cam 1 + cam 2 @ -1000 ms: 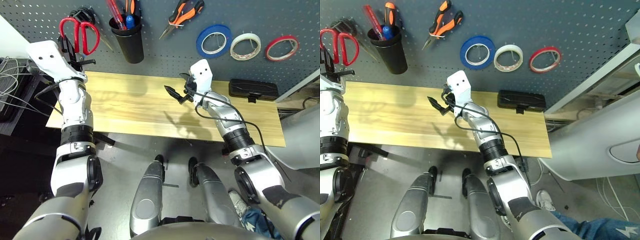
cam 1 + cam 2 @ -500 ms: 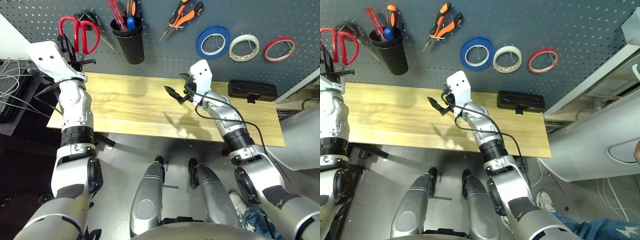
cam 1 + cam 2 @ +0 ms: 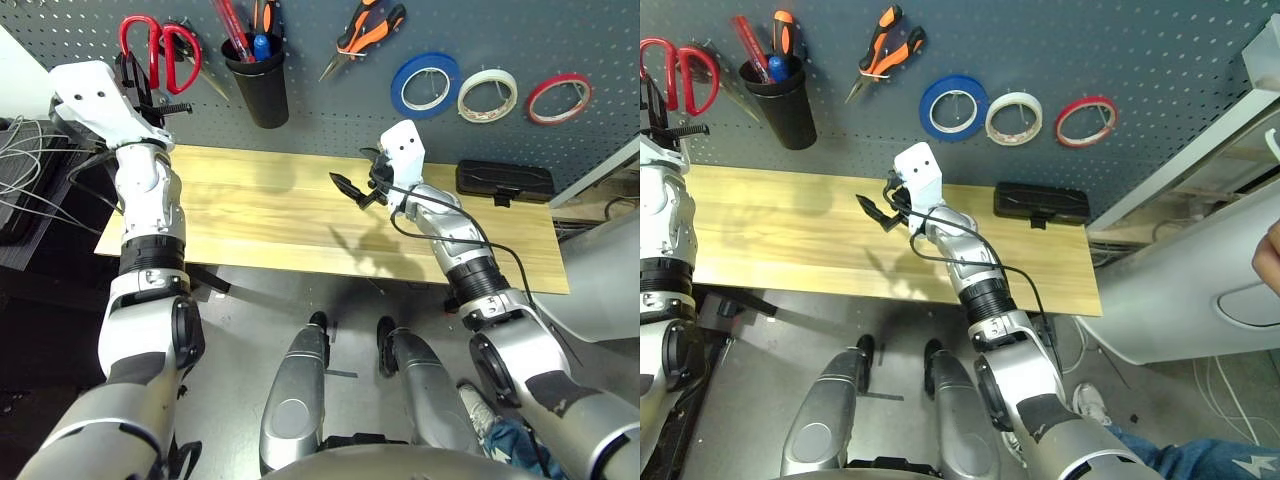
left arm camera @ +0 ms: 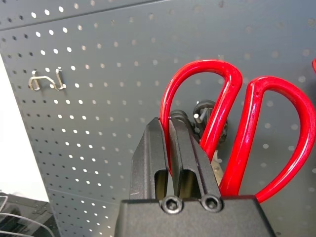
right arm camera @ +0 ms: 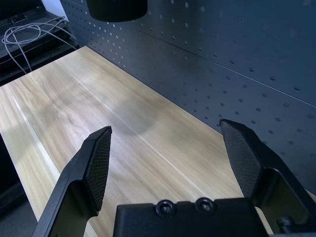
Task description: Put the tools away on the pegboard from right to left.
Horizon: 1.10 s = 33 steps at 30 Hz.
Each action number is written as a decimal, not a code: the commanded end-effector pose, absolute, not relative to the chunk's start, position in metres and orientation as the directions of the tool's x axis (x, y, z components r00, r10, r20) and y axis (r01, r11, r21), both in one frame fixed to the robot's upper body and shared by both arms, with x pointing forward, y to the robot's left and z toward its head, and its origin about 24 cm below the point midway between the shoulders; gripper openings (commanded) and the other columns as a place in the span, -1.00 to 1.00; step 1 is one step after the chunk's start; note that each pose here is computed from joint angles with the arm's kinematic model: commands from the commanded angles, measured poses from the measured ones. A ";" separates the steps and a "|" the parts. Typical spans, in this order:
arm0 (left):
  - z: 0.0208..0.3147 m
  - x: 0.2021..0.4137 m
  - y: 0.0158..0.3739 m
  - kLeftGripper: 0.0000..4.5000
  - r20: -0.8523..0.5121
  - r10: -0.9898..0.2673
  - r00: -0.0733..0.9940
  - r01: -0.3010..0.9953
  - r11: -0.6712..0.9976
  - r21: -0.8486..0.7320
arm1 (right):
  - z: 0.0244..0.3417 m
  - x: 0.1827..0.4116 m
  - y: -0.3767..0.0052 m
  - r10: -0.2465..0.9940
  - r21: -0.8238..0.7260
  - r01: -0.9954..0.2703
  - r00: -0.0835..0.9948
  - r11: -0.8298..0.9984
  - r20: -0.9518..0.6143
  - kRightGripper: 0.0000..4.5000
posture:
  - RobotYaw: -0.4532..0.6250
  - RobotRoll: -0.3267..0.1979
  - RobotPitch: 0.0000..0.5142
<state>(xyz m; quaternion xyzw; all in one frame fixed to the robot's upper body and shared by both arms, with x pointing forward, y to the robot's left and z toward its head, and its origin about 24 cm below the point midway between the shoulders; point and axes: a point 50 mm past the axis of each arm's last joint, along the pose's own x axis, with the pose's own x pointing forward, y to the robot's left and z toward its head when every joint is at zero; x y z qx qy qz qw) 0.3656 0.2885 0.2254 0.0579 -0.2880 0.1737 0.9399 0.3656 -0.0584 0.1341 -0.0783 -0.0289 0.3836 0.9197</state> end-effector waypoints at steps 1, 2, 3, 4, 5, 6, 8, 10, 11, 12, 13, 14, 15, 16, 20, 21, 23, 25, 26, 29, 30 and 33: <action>0.220 0.371 0.287 -0.99 0.539 0.269 0.799 -0.344 0.938 0.043 | 0.128 0.364 -0.061 0.706 -0.159 -0.700 0.708 0.696 -0.024 1.00 | -0.01 0.25 0.06; 0.219 0.373 0.285 -0.99 0.528 0.262 0.808 -0.337 0.940 0.048 | 0.128 0.364 -0.061 0.705 -0.160 -0.699 0.709 0.697 -0.023 1.00 | -0.01 0.25 0.06; 0.219 0.375 0.285 -0.99 0.519 0.258 0.815 -0.331 0.942 0.052 | 0.128 0.364 -0.062 0.704 -0.160 -0.697 0.710 0.699 -0.023 1.00 | -0.01 0.25 0.06; 0.218 0.376 0.284 -0.99 0.512 0.256 0.820 -0.328 0.943 0.052 | 0.128 0.364 -0.062 0.702 -0.161 -0.696 0.711 0.700 -0.023 1.00 | -0.01 0.25 0.06; 0.217 0.377 0.284 -0.99 0.506 0.256 0.824 -0.325 0.944 0.052 | 0.128 0.364 -0.063 0.701 -0.161 -0.695 0.712 0.701 -0.022 1.00 | -0.01 0.25 0.06; 0.216 0.378 0.284 -0.99 0.496 0.258 0.829 -0.324 0.945 0.050 | 0.129 0.365 -0.063 0.700 -0.162 -0.694 0.714 0.702 -0.022 1.00 | -0.01 0.25 0.06; 0.215 0.380 0.285 -0.99 0.486 0.262 0.834 -0.322 0.946 0.043 | 0.129 0.365 -0.063 0.699 -0.163 -0.692 0.715 0.703 -0.022 1.00 | -0.03 0.25 0.05; 0.216 0.380 0.288 -0.99 0.477 0.274 0.835 -0.330 0.943 0.037 | 0.129 0.365 -0.064 0.698 -0.163 -0.692 0.716 0.704 -0.022 1.00 | -0.04 0.25 0.04; 0.216 0.380 0.292 -0.99 0.466 0.289 0.836 -0.339 0.940 0.025 | 0.129 0.365 -0.065 0.697 -0.164 -0.691 0.716 0.704 -0.022 1.00 | -0.04 0.25 0.04; 0.216 0.381 0.294 -0.99 0.454 0.300 0.839 -0.345 0.939 0.017 | 0.129 0.365 -0.065 0.697 -0.165 -0.690 0.717 0.705 -0.022 1.00 | -0.04 0.25 0.04; 0.215 0.381 0.296 -0.99 0.444 0.307 0.842 -0.348 0.937 0.013 | 0.129 0.365 -0.065 0.696 -0.166 -0.689 0.718 0.705 -0.023 1.00 | -0.04 0.25 0.03; 0.215 0.381 0.297 -0.99 0.439 0.309 0.844 -0.349 0.937 0.011 | 0.129 0.365 -0.066 0.696 -0.166 -0.689 0.718 0.705 -0.023 1.00 | -0.04 0.25 0.03; 0.214 0.382 0.298 -0.99 0.429 0.320 0.845 -0.354 0.935 0.000 | 0.129 0.365 -0.066 0.695 -0.166 -0.689 0.718 0.706 -0.023 1.00 | -0.04 0.25 0.03; 0.213 0.382 0.300 -0.99 0.418 0.329 0.847 -0.357 0.934 -0.011 | 0.129 0.365 -0.066 0.695 -0.167 -0.688 0.719 0.706 -0.023 1.00 | -0.04 0.25 0.03; 0.208 0.382 0.303 -0.99 0.385 0.337 0.859 -0.361 0.932 -0.011 | 0.130 0.365 -0.066 0.694 -0.167 -0.687 0.720 0.708 -0.021 1.00 | -0.05 0.25 0.02; 0.208 0.382 0.303 -0.99 0.383 0.338 0.860 -0.361 0.932 -0.011 | 0.130 0.365 -0.065 0.694 -0.167 -0.686 0.720 0.708 -0.020 1.00 | -0.05 0.25 0.02; 0.208 0.382 0.304 -0.99 0.378 0.340 0.861 -0.363 0.932 -0.011 | 0.130 0.365 -0.066 0.692 -0.167 -0.685 0.722 0.709 -0.018 1.00 | -0.05 0.25 0.02; 0.207 0.382 0.305 -0.99 0.375 0.342 0.862 -0.365 0.931 -0.012 | 0.130 0.365 -0.066 0.690 -0.166 -0.682 0.724 0.712 -0.016 1.00 | -0.05 0.25 0.01; 0.207 0.382 0.305 -0.99 0.374 0.344 0.861 -0.366 0.931 -0.014 | 0.130 0.365 -0.067 0.689 -0.167 -0.681 0.725 0.713 -0.015 1.00 | -0.05 0.25 0.01; 0.204 0.382 0.305 -0.71 0.375 0.345 0.860 -0.366 0.931 -0.018 | 0.130 0.366 -0.068 0.685 -0.167 -0.677 0.729 0.717 -0.013 1.00 | -0.05 0.25 0.00; 0.203 0.381 0.304 -0.60 0.379 0.345 0.859 -0.365 0.931 -0.020 | 0.130 0.366 -0.068 0.682 -0.166 -0.674 0.731 0.720 -0.009 1.00 | -0.05 0.25 0.00; 0.200 0.380 0.299 -0.18 0.405 0.340 0.849 -0.361 0.932 -0.025 | 0.131 0.367 -0.070 0.670 -0.164 -0.660 0.742 0.733 0.007 1.00 | -0.04 0.25 -0.03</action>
